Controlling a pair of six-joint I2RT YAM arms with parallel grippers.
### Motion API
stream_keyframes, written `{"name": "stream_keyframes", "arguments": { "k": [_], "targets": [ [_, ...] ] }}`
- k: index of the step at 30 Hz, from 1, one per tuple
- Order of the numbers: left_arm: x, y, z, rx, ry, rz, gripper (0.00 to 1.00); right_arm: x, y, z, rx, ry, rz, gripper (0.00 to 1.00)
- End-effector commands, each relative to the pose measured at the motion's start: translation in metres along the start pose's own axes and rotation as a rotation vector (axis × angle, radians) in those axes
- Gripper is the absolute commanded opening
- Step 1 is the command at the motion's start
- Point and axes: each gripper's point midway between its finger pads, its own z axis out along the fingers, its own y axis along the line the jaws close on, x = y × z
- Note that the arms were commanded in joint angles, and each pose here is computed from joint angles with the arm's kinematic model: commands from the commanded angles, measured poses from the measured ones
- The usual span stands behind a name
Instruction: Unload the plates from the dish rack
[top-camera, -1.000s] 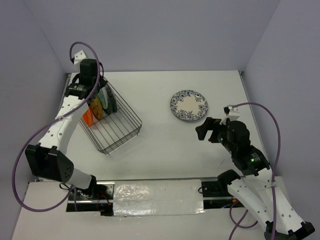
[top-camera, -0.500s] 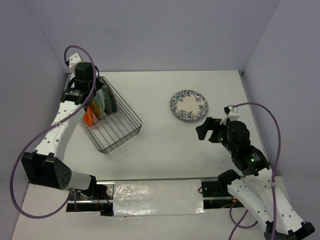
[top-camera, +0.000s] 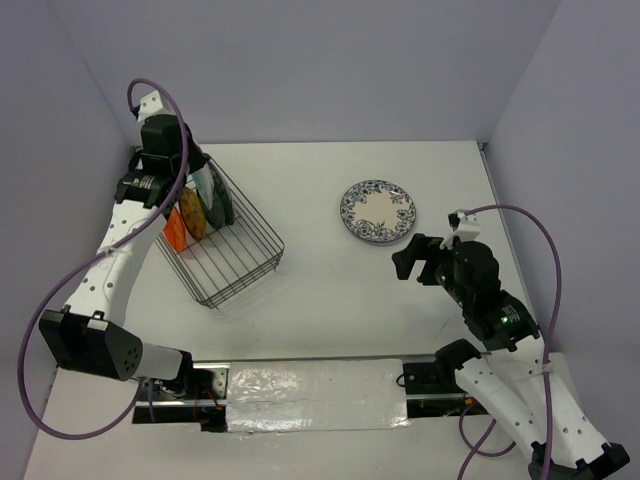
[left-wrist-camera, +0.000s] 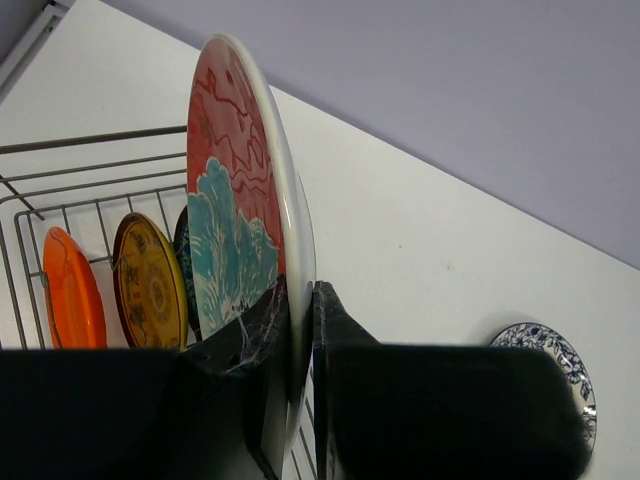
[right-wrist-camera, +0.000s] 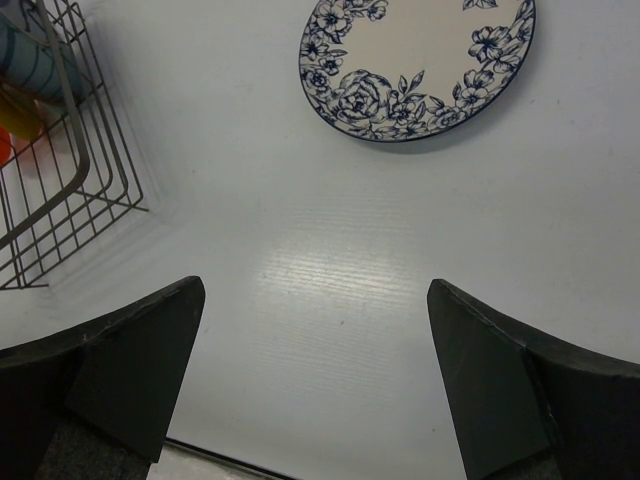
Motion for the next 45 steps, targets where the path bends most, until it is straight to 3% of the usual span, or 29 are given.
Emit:
{"name": "stream_keyframes", "arguments": {
  "k": [1,8,13,17,22,28,40,45],
  "targets": [
    [-0.113,-0.034,-0.061,0.148,-0.324,-0.113,0.0,-0.017,0.01,-0.004,-0.028,-0.037,-0.004,1.0],
    [-0.118,-0.034,-0.091,0.171,-0.305,-0.232,0.0,-0.048,0.044,0.0,-0.141,-0.065,-0.026,1.0],
    [-0.108,-0.056,-0.11,0.214,-0.241,-0.323,0.0,-0.076,0.114,0.001,-0.356,-0.086,-0.036,1.0],
    [-0.096,-0.081,-0.137,0.24,-0.187,-0.374,0.0,-0.092,0.17,-0.002,-0.405,-0.118,-0.155,1.0],
    [-0.073,-0.096,-0.154,0.219,-0.139,-0.481,0.0,-0.07,0.231,0.009,-0.404,-0.155,-0.41,1.0],
    [-0.037,-0.124,-0.157,0.223,-0.049,-0.49,0.0,-0.05,0.254,0.03,-0.291,-0.235,-0.614,1.0],
    [-0.018,-0.154,-0.167,0.322,0.052,-0.549,0.0,-0.06,0.288,0.048,-0.28,-0.356,-0.606,0.99],
    [-0.014,-0.162,-0.175,0.367,0.085,-0.582,0.0,-0.063,0.278,0.078,-0.215,-0.355,-0.541,0.96]
  ]
}}
